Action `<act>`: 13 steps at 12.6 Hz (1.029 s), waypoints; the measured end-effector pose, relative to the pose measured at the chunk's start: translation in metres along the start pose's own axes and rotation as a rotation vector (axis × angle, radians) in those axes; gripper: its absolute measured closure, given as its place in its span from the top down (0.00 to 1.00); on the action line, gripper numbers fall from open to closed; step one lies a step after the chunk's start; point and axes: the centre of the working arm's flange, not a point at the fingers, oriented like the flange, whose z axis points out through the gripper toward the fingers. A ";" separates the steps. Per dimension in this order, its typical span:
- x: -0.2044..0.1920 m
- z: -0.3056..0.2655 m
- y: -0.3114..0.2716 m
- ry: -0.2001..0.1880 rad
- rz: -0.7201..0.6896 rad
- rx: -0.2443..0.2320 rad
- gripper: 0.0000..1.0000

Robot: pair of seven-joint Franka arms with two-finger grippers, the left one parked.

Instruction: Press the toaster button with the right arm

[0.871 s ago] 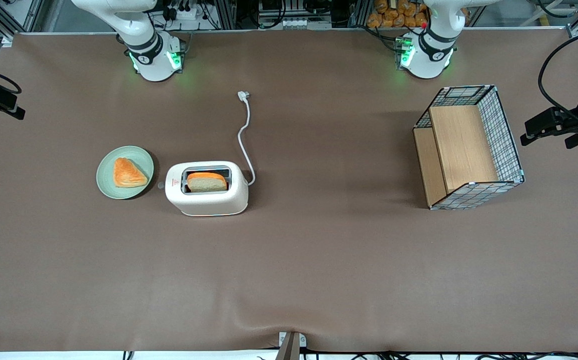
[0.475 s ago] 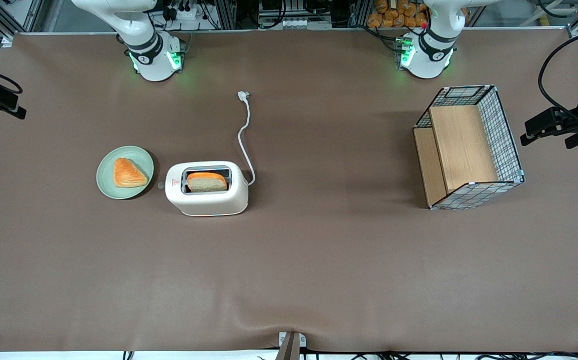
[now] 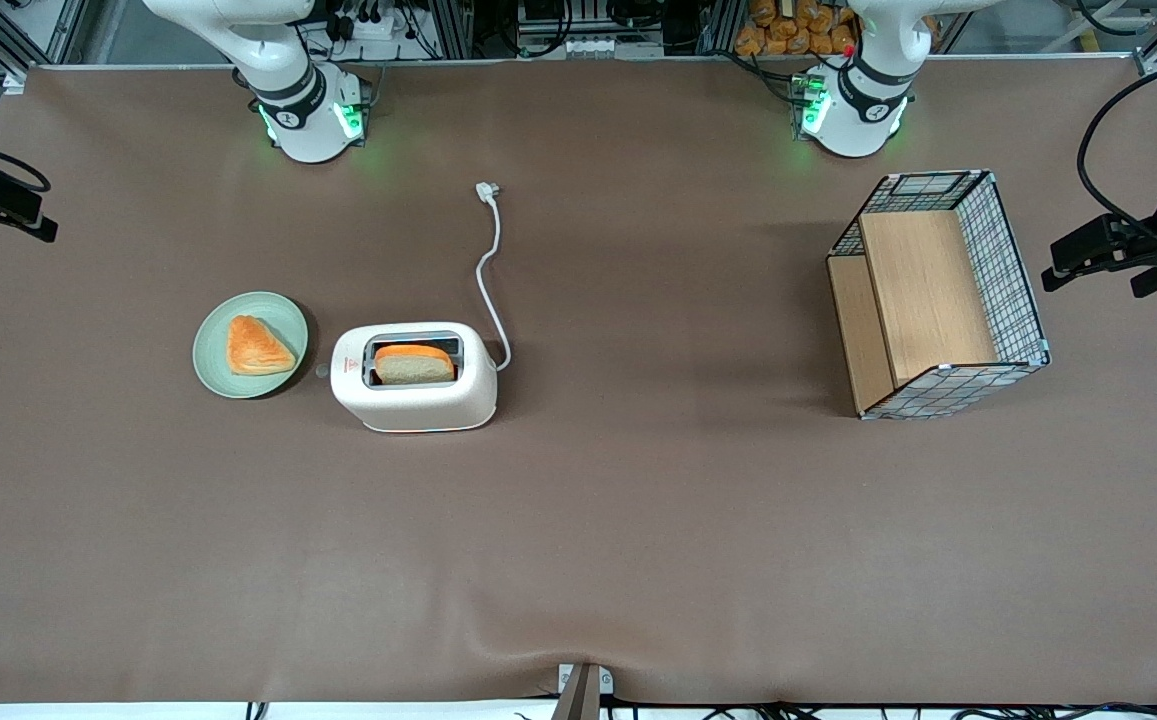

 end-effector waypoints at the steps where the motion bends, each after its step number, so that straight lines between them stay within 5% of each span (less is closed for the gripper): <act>1: -0.001 0.001 -0.001 -0.007 -0.001 0.000 1.00; 13: 0.016 0.069 -0.004 -0.162 -0.003 0.028 1.00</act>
